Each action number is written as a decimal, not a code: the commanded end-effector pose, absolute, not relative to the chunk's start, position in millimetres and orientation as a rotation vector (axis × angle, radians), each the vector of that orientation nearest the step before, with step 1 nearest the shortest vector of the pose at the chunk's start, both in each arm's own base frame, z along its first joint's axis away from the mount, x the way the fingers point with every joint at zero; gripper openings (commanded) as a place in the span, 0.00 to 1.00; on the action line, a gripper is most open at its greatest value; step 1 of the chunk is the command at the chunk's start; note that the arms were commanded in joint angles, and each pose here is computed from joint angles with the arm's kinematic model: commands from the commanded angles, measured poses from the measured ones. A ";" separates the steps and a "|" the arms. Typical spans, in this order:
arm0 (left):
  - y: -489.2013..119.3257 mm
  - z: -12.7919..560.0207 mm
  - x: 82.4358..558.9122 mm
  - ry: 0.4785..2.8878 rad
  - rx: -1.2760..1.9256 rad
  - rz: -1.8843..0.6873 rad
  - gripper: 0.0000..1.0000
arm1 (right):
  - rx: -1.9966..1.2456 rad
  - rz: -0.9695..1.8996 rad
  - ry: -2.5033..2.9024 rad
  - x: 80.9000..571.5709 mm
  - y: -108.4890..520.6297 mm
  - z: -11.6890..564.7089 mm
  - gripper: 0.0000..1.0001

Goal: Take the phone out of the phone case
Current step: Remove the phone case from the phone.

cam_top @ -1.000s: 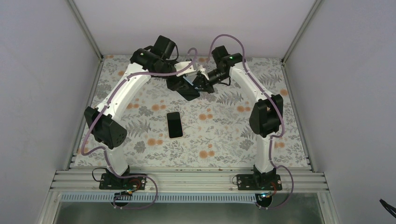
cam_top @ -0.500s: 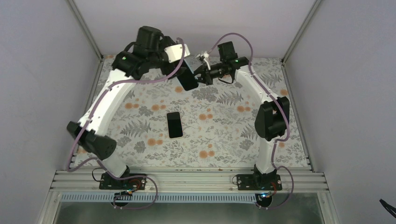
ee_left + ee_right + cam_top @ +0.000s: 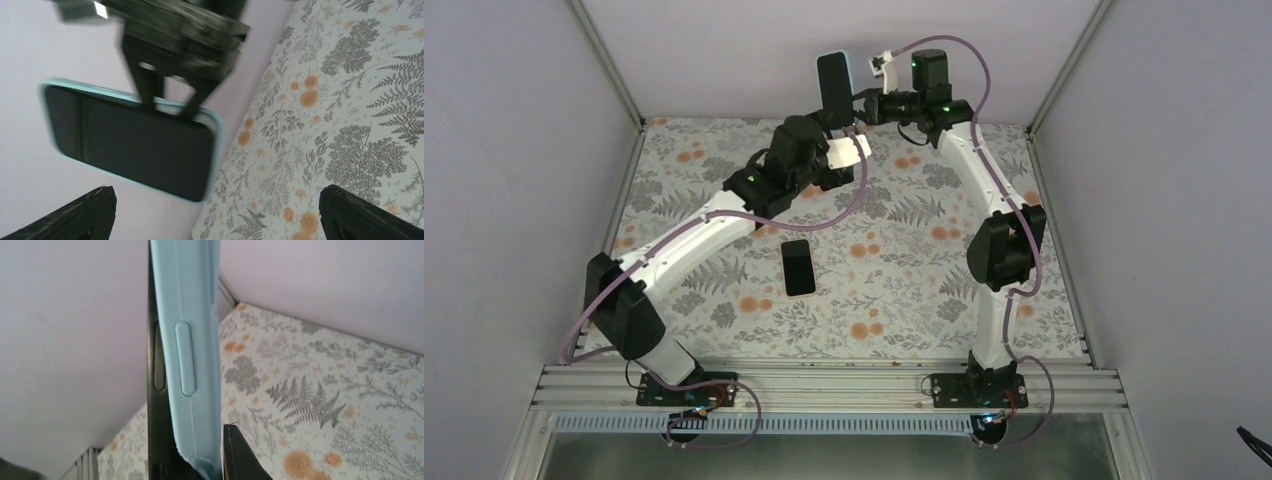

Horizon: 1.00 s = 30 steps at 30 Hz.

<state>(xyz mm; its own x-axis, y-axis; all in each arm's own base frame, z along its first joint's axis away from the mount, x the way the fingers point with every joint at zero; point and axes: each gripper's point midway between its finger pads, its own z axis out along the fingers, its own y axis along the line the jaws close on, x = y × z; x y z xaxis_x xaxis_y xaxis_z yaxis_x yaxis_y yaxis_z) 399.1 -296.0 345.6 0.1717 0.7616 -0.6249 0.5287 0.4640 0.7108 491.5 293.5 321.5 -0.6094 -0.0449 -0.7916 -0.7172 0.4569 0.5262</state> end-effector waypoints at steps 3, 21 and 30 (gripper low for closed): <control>-310.5 393.0 423.5 1.357 0.965 0.245 1.00 | -0.498 1.190 1.843 502.0 292.1 389.7 0.03; -319.9 386.0 464.4 1.429 0.883 0.171 0.99 | -0.503 1.170 1.806 496.1 287.1 398.5 0.03; -298.1 384.2 476.8 1.472 0.811 0.153 0.96 | -0.514 1.172 1.811 494.3 287.5 395.2 0.03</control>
<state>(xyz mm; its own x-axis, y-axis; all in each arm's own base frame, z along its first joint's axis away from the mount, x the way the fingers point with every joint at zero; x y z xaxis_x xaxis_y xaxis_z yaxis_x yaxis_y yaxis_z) 471.5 -313.3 361.3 0.1417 0.6186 -0.7728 0.4080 0.6748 0.6150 510.3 288.3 346.4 -0.6180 0.0905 -0.7810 -0.6475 0.5048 0.5709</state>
